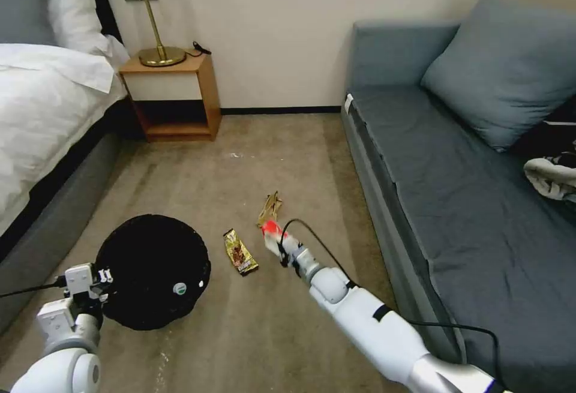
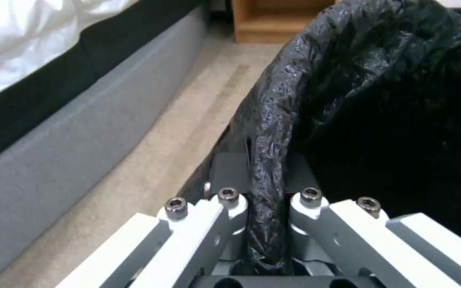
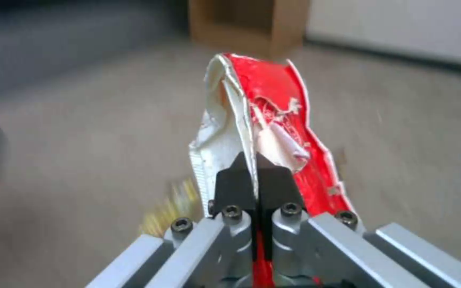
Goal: Pick up the trash bin, then pick up the garbage on the floor and place it into the trash bin.
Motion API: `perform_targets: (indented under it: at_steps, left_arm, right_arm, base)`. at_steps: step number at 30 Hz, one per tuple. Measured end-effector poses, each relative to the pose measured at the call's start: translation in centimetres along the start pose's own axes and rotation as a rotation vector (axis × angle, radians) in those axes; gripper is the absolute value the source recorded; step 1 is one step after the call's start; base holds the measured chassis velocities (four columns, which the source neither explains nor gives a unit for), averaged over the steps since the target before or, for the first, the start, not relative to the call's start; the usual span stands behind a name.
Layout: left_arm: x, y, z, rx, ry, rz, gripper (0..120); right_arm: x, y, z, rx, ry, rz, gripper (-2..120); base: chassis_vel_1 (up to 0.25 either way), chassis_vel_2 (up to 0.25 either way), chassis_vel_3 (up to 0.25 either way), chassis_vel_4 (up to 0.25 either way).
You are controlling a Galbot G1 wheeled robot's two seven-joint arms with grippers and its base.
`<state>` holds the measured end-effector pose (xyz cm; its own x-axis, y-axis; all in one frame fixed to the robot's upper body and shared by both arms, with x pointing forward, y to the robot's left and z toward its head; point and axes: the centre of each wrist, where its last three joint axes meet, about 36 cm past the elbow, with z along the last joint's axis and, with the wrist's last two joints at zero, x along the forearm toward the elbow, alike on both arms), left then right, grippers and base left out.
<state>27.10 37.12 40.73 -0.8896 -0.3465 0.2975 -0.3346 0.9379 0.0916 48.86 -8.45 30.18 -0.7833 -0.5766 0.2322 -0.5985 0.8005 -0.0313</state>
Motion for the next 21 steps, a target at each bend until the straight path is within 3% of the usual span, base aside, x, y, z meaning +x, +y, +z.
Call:
perform_targets:
  at_steps: [2,6,14,21]
  left_arm:
    - [0.0,-0.3,-0.2,0.038,0.002,0.017,5]
    - [0.3,-0.7,-0.7,0.088,0.010,0.038,5]
    - [1.6,-1.5,-2.2,0.171,0.024,0.083,5]
    - [2.4,-2.0,-2.9,0.181,0.016,0.099,5]
  right_arm:
    - [0.8,1.2,-2.6,-0.077,-0.130,-0.082,0]
    - [1.5,4.1,-4.3,-0.130,-0.267,-0.242,0]
    - [1.8,9.8,-2.9,-0.142,-0.365,-0.519,0]
    - [1.8,11.4,-1.9,-0.130,-0.375,-0.588,0]
  base:
    - [0.000,0.000,0.000,0.000]
    - [0.000,0.000,0.000,0.000]
    - [0.000,0.000,0.000,0.000]
    - [0.000,0.000,0.000,0.000]
